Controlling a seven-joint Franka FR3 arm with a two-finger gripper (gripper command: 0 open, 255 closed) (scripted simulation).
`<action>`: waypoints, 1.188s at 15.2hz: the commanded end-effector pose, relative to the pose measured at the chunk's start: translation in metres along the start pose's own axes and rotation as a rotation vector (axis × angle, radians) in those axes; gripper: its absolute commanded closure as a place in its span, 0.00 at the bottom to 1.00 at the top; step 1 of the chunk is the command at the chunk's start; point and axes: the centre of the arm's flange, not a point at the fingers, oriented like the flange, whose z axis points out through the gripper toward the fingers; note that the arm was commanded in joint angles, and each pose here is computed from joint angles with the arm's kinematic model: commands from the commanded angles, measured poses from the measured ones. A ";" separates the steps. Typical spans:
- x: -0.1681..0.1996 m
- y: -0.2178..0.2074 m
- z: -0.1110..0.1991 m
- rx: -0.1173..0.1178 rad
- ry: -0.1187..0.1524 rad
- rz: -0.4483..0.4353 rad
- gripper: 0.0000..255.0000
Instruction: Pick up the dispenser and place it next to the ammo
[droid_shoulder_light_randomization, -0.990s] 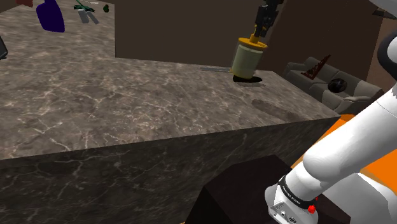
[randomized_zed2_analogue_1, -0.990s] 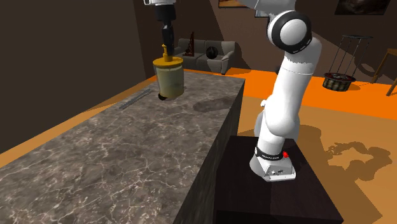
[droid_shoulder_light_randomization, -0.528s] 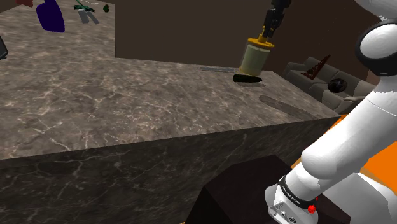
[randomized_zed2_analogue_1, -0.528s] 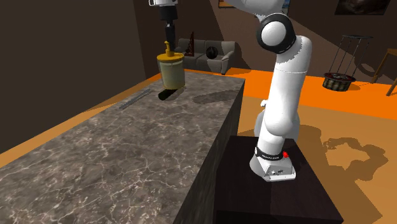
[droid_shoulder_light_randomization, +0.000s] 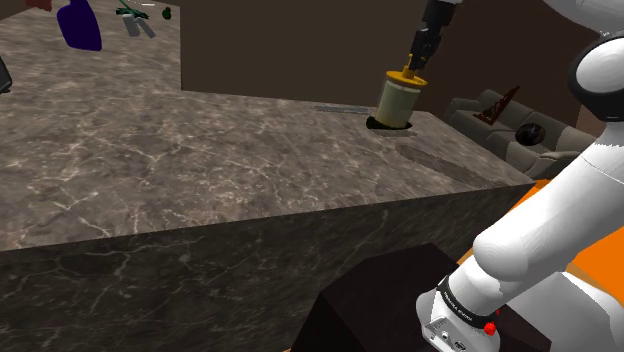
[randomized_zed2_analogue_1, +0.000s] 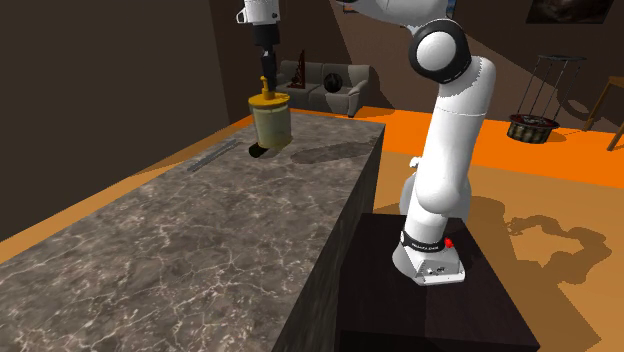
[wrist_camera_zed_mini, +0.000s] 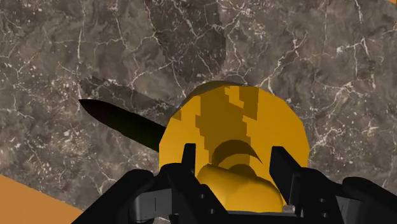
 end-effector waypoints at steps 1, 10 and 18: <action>0.000 0.000 0.011 -0.001 0.001 0.000 1.00; 0.003 -0.001 0.058 -0.001 0.001 0.000 1.00; 0.004 -0.001 0.070 -0.001 0.001 0.000 1.00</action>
